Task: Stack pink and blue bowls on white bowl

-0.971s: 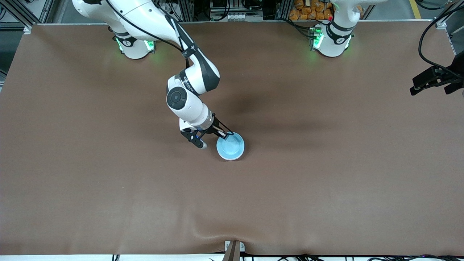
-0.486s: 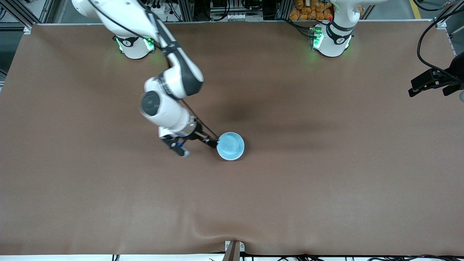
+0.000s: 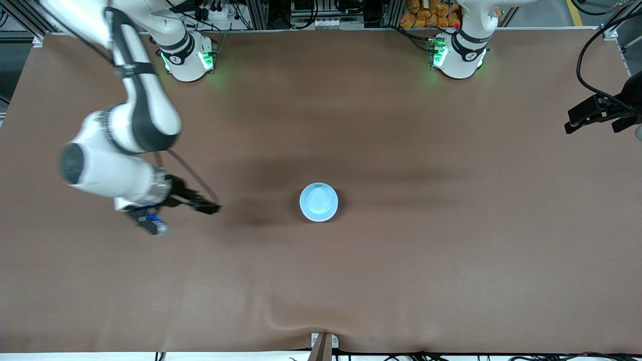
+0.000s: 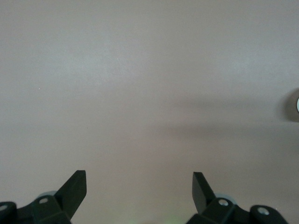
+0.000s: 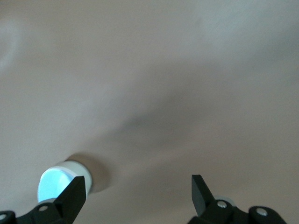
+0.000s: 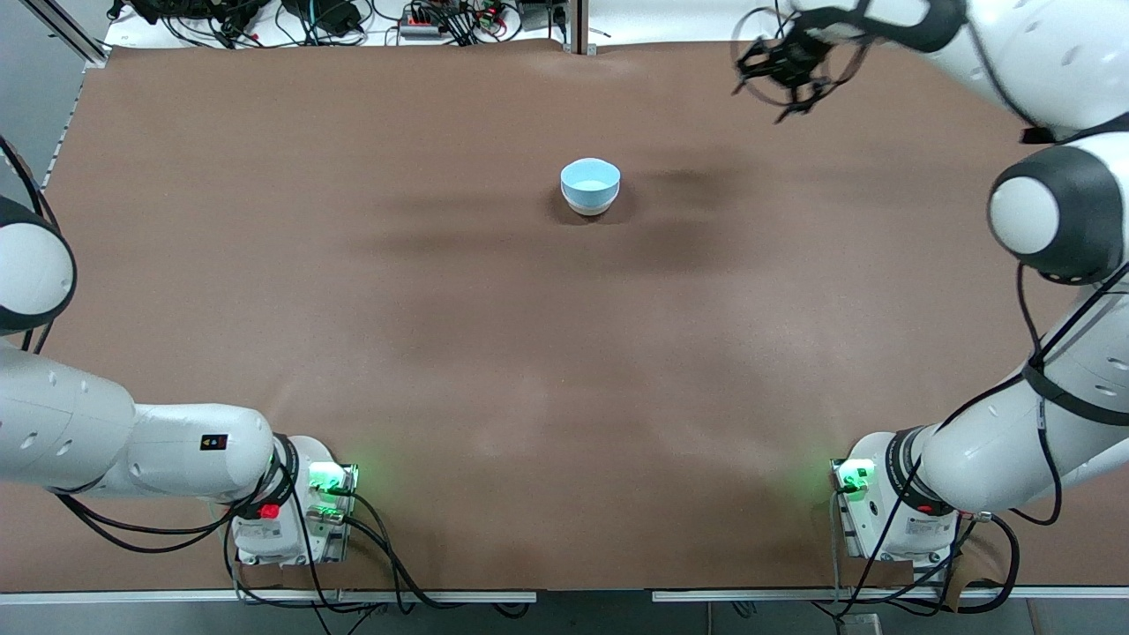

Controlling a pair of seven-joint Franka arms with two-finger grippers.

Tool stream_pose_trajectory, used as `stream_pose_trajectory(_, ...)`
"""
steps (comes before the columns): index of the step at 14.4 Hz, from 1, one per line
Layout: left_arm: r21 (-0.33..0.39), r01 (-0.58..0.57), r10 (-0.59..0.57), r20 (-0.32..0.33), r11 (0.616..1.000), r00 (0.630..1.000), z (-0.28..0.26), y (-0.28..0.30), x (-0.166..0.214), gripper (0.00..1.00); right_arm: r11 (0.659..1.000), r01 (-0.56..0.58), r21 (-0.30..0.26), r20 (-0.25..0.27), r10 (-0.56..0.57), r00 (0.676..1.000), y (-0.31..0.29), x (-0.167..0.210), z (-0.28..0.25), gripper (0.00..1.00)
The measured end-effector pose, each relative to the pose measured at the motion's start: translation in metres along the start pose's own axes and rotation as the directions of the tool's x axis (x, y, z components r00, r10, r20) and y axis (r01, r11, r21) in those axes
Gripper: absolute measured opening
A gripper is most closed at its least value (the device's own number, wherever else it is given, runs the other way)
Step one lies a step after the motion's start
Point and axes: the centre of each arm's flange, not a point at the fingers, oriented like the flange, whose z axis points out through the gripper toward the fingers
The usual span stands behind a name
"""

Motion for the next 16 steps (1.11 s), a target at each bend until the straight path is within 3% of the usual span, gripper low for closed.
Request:
stream_pose_trajectory(3, 0.0, -0.001, 0.001, 0.0, 1.0, 1.0, 0.0, 0.0, 0.0, 1.0, 0.989, 0.136, -0.056, -0.029, -0.138, 0.99, 0.06, 0.028, -0.048, 1.0)
stream_pose_trajectory(6, 0.0, -0.001, 0.001, 0.0, 1.0, 1.0, 0.0, 0.001, 0.0, 1.0, 0.965, 0.237, -0.115, -0.035, -0.243, 0.97, 0.108, 0.031, -0.103, 1.0)
stream_pose_trajectory(11, 0.0, -0.002, 0.002, 0.0, 1.0, 1.0, 0.0, 0.001, 0.0, 1.0, 0.915, 0.323, -0.242, -0.102, -0.355, 0.929, 0.106, -0.018, -0.19, 1.0)
stream_pose_trajectory(13, 0.0, -0.002, 0.002, 0.0, 1.0, 1.0, 0.0, 0.001, 0.0, 1.0, 0.899, 0.339, -0.279, -0.096, -0.377, 0.921, 0.103, -0.04, -0.212, 1.0)
stream_pose_trajectory(16, 0.0, -0.002, 0.002, 0.0, 1.0, 1.0, 0.0, 0.001, 0.0, 1.0, 0.897, 0.333, -0.29, -0.07, -0.367, 0.928, 0.106, -0.056, -0.242, 1.0)
